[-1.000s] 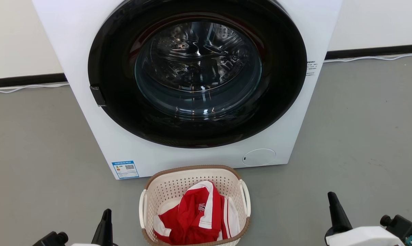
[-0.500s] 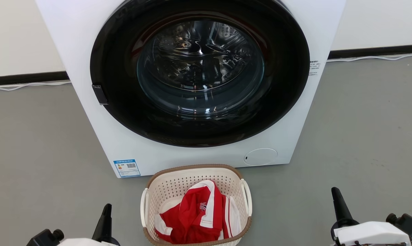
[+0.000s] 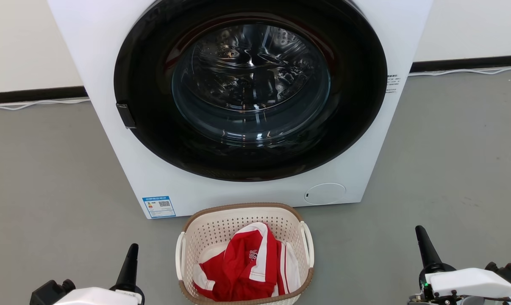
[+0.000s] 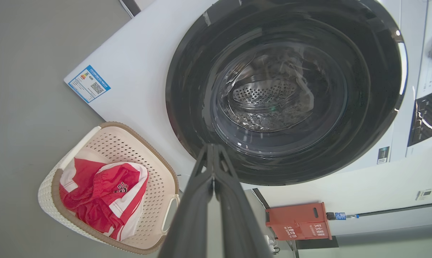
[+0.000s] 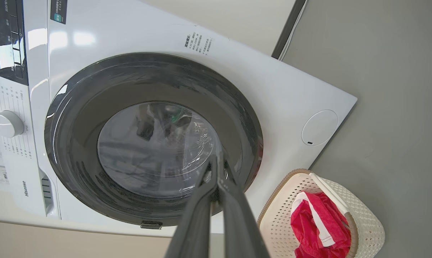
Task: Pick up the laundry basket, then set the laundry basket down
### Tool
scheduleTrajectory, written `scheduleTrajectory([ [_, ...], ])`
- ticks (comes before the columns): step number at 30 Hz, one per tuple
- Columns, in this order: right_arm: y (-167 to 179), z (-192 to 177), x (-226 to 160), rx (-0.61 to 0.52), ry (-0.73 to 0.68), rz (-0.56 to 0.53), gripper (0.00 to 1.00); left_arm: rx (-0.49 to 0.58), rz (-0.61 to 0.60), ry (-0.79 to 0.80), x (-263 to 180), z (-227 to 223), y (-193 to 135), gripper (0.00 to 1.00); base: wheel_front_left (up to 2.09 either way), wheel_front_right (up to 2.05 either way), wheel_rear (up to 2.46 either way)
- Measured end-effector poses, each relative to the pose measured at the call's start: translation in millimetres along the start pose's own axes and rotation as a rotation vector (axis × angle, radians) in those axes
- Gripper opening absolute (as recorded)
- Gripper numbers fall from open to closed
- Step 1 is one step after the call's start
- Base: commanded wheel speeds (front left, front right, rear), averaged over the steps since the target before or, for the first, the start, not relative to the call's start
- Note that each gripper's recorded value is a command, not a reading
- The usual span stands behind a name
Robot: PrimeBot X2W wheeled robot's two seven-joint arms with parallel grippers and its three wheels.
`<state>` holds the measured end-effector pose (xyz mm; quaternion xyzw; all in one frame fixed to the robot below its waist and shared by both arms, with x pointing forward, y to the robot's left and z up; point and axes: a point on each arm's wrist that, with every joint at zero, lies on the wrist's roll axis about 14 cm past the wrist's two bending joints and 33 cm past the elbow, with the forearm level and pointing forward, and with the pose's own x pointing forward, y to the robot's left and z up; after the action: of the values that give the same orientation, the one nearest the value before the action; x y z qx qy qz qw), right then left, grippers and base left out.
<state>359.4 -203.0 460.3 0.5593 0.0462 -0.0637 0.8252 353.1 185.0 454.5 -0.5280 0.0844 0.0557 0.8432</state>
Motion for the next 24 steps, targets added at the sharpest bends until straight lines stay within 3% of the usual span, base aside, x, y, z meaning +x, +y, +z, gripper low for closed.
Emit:
scheduleTrajectory([
  [24, 10, 6, 8, 0.251, 0.005, 0.030, 0.00, -0.290, -0.067, 0.007, 10, 9, -13, 0.00, 0.00, 0.00, 0.00],
])
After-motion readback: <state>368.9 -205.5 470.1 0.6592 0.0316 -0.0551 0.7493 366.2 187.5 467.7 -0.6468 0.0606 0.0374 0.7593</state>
